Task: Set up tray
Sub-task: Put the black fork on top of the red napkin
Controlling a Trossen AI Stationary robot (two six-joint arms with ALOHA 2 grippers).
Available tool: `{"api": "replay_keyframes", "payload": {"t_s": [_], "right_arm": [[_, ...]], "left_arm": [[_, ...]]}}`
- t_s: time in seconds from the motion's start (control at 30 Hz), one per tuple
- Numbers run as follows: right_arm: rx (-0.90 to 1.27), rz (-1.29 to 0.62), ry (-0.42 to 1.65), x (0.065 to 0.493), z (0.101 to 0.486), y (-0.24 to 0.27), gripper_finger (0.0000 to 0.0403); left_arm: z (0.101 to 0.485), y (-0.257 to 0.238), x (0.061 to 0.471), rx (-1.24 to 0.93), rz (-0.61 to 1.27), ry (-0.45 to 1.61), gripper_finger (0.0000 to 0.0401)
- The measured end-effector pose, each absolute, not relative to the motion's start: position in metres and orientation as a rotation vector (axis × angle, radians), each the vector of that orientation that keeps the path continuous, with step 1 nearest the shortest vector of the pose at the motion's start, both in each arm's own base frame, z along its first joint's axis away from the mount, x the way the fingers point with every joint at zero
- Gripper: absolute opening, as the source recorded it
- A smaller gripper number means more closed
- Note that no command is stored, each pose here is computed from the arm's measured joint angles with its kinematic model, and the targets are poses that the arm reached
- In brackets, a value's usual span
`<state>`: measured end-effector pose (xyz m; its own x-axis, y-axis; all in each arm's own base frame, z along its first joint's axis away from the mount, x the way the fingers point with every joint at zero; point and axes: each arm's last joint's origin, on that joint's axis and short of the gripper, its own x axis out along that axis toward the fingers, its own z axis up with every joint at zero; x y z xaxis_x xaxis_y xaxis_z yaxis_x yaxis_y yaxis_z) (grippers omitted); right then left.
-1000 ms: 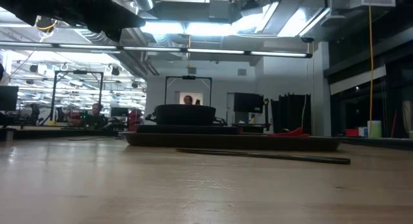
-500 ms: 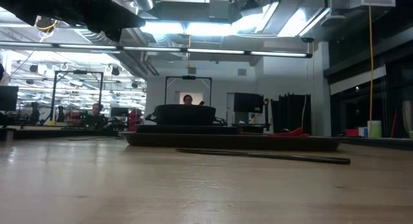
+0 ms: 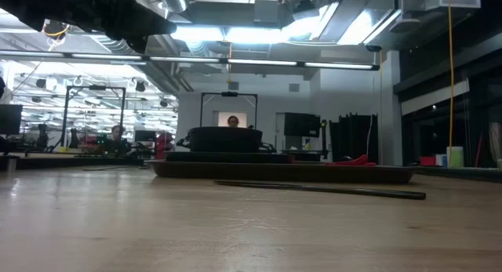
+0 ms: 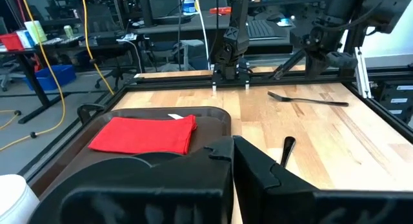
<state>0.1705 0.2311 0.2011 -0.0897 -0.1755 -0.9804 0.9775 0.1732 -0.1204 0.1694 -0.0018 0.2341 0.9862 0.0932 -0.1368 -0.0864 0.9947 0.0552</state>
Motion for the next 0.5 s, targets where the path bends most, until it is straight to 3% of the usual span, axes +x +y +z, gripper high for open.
{"api": "replay_keyframes", "payload": {"t_s": [0.23,0.5], "right_arm": [[0.854,-1.289,1.240,0.173,0.186,0.235,0.0120],[0.819,-1.417,1.228,0.185,0.155,0.237,0.0131]], "left_arm": [[0.234,-0.002,0.169,0.048,0.090,0.140,0.0005],[0.234,-0.002,0.169,0.049,0.090,0.140,0.0004]]}}
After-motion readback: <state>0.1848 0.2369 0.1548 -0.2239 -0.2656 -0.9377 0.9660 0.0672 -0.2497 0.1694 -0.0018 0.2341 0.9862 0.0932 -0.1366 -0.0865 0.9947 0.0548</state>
